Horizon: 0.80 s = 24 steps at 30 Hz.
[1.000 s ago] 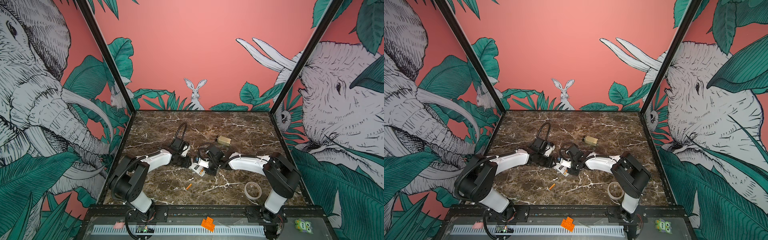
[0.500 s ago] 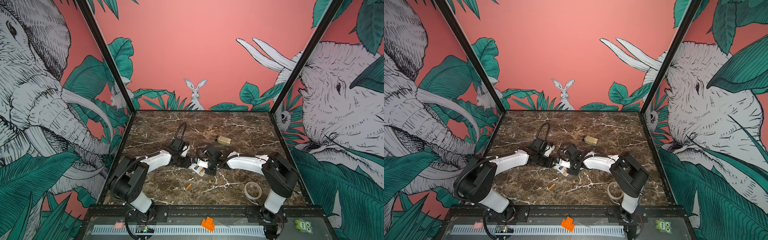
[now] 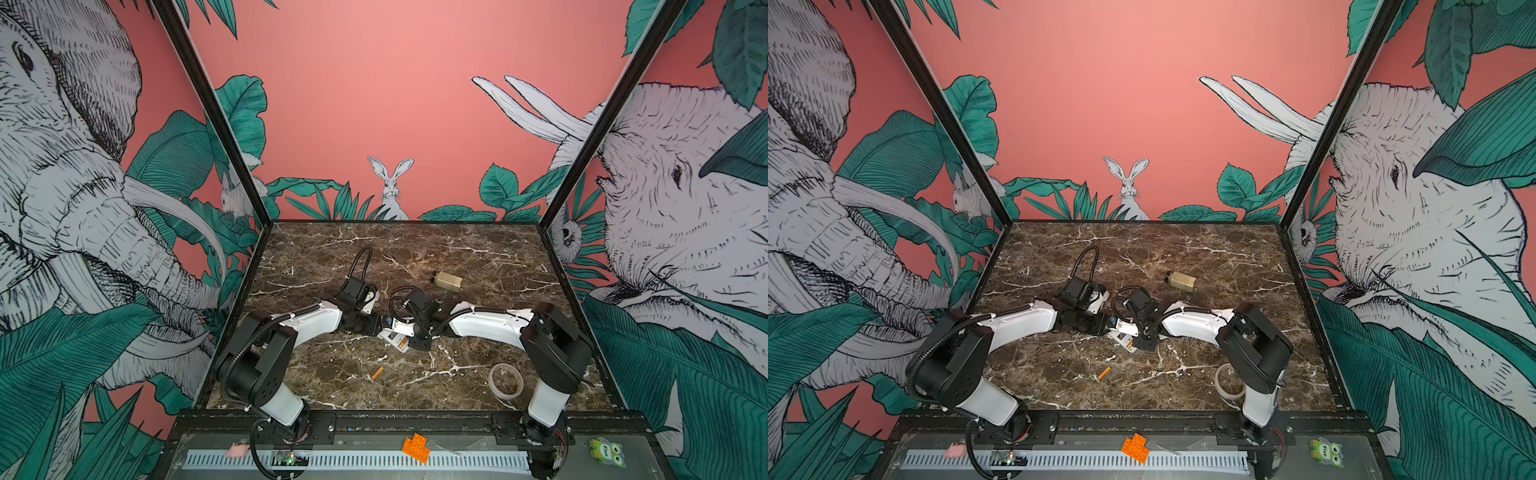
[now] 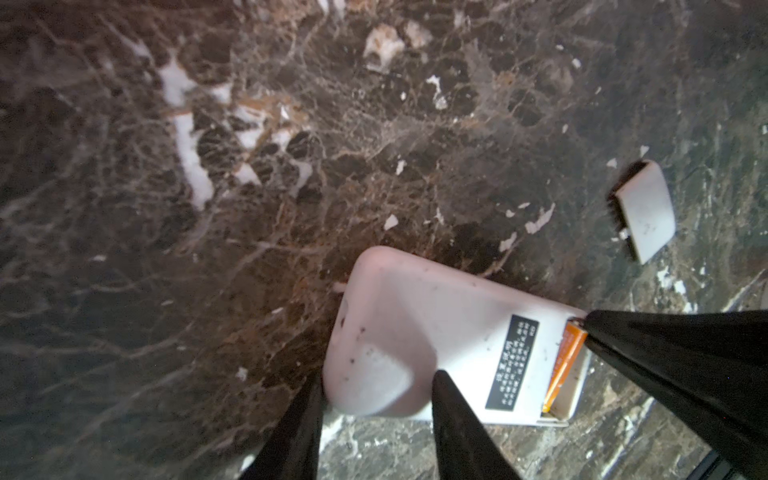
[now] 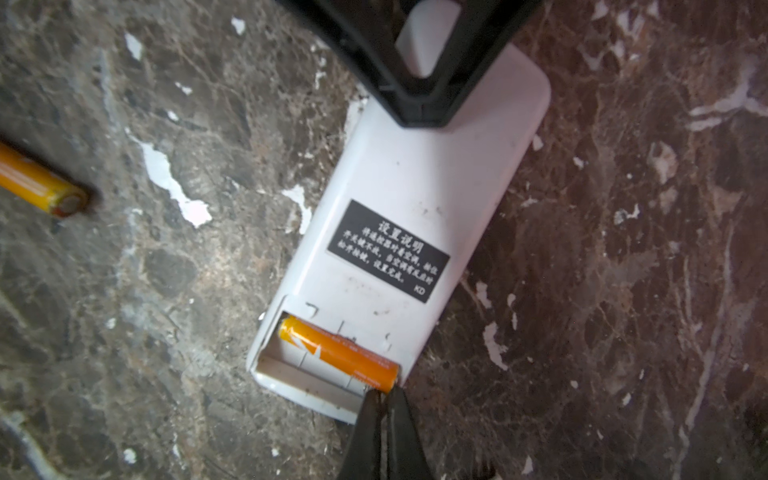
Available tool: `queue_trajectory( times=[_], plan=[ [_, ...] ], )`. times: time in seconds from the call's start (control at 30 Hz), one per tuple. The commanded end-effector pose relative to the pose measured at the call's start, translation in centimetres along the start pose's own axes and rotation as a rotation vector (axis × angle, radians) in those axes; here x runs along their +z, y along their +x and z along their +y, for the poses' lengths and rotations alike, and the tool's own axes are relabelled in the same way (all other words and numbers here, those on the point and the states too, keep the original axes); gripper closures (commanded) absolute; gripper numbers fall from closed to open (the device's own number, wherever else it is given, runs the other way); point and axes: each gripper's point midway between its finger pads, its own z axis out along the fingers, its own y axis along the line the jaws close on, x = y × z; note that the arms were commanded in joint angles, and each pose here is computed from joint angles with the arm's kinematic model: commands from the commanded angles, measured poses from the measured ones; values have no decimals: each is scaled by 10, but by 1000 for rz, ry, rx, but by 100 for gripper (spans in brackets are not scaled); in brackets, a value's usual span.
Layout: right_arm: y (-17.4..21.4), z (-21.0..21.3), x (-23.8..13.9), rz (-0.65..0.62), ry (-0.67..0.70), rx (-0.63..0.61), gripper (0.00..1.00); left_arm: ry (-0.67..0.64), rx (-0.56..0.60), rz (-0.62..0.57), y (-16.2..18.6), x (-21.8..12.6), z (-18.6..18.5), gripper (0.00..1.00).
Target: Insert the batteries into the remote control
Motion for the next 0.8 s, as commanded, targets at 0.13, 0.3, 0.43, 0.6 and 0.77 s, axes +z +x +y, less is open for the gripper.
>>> queue_trajectory(
  times=[0.13, 0.3, 0.43, 0.6, 0.77],
  plan=[
    [21, 35, 37, 87, -126, -29, 93, -15, -22, 66, 25, 5, 7, 57],
    [23, 34, 41, 110, -129, -8, 93, -13, -24, 62, 25, 5, 7, 57],
    [25, 33, 44, 128, -128, 9, 93, -10, -31, 58, 26, 5, 7, 57],
    [27, 29, 44, 146, -109, 19, 93, -6, -37, 55, 28, 4, 6, 57],
    [24, 27, 39, 133, -97, 21, 92, -8, -39, 50, 27, 2, 6, 57]
  ],
)
